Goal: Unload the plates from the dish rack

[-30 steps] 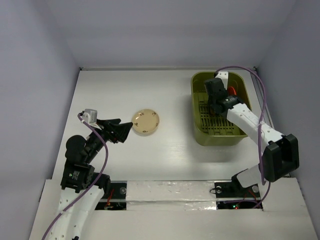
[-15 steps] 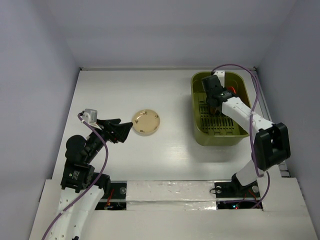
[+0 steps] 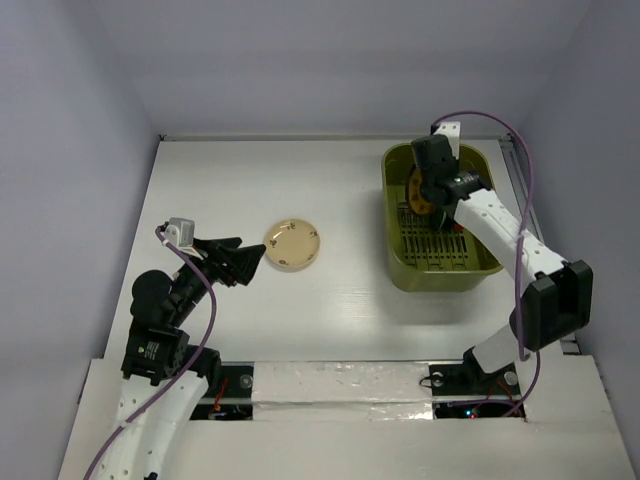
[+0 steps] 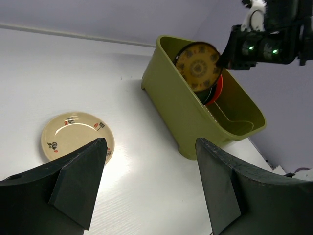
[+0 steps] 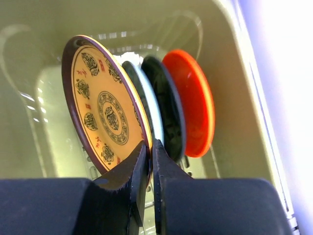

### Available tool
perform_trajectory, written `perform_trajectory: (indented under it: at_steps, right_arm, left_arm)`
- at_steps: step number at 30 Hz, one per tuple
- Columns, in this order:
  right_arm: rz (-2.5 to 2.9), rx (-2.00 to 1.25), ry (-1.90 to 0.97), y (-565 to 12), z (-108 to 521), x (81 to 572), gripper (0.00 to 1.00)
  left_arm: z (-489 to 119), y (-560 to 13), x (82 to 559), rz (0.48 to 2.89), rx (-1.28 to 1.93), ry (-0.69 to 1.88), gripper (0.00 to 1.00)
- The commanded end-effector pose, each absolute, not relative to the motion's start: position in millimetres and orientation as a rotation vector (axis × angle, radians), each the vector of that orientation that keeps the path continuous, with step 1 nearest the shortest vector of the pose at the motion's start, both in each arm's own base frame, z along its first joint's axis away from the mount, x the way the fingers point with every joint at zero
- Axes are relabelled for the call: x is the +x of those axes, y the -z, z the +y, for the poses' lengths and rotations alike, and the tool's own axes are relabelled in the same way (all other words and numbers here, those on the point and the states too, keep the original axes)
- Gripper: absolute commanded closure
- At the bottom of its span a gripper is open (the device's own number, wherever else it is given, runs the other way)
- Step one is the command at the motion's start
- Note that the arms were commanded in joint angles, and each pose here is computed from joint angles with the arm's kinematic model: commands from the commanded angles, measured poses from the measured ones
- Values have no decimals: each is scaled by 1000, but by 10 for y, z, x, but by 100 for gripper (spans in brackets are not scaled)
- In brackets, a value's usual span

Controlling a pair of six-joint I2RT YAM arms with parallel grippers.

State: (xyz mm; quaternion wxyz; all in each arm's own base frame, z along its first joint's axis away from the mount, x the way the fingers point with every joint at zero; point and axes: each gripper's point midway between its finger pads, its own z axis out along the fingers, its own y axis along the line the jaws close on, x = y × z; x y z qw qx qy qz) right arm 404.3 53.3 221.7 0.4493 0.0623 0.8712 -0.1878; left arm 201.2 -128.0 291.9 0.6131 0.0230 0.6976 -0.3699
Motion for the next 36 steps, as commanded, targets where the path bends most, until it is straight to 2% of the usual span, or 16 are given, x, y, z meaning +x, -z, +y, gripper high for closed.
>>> perform_trajectory:
  at_steps: [1, 6, 9, 14, 16, 18, 21, 22, 23, 27, 30, 32, 36]
  right_arm:
    - [1998, 209, 422, -3000, 477, 3959, 99]
    - [1904, 242, 380, -3497, 398, 3696, 100]
    - [1844, 232, 257, -3775, 497, 3523, 100]
    - [1764, 56, -199, -3989, 1392, 3410, 100]
    - [1774, -28, -384, -3859, 1890, 3453, 100]
    - [1803, -136, -540, -3703, 2401, 3389, 100]
    - [1854, -215, -690, -3359, 3031, 3419, 100]
    - [1855, -214, -728, -3314, 3174, 3443, 100]
    - [1899, -226, -727, -3080, 3314, 3506, 100]
    - [1967, -225, -796, -2668, 3635, 3609, 100]
    - [2012, -221, -838, -2454, 3800, 3663, 100]
    - [2088, -216, -827, -2076, 3913, 3738, 100]
    - [2157, -201, -798, -1736, 3950, 3778, 100]
  left_arm:
    - [-1276, -3012, 2017, 1563, 64, 854, 30]
    - [-1276, -3012, 2017, 1563, 64, 854, 30]
    - [-1280, -3013, 2017, 1563, 67, 856, 30]
    - [-1248, -2994, 2057, 1569, 52, 842, 30]
    - [-1251, -2981, 2068, 1576, 49, 843, 31]
    - [-1234, -2978, 2081, 1576, 44, 836, 36]
    - [-1241, -2968, 2084, 1581, 48, 838, 55]
    - [-1241, -2964, 2088, 1582, 48, 837, 66]
    - [-1238, -2961, 2093, 1584, 44, 836, 69]
    - [-1238, -2968, 2092, 1582, 46, 835, 71]
    - [-1239, -2964, 2089, 1582, 47, 836, 64]
    - [-1242, -2964, 2087, 1583, 47, 838, 60]
    - [-1240, -2981, 2078, 1577, 49, 838, 58]
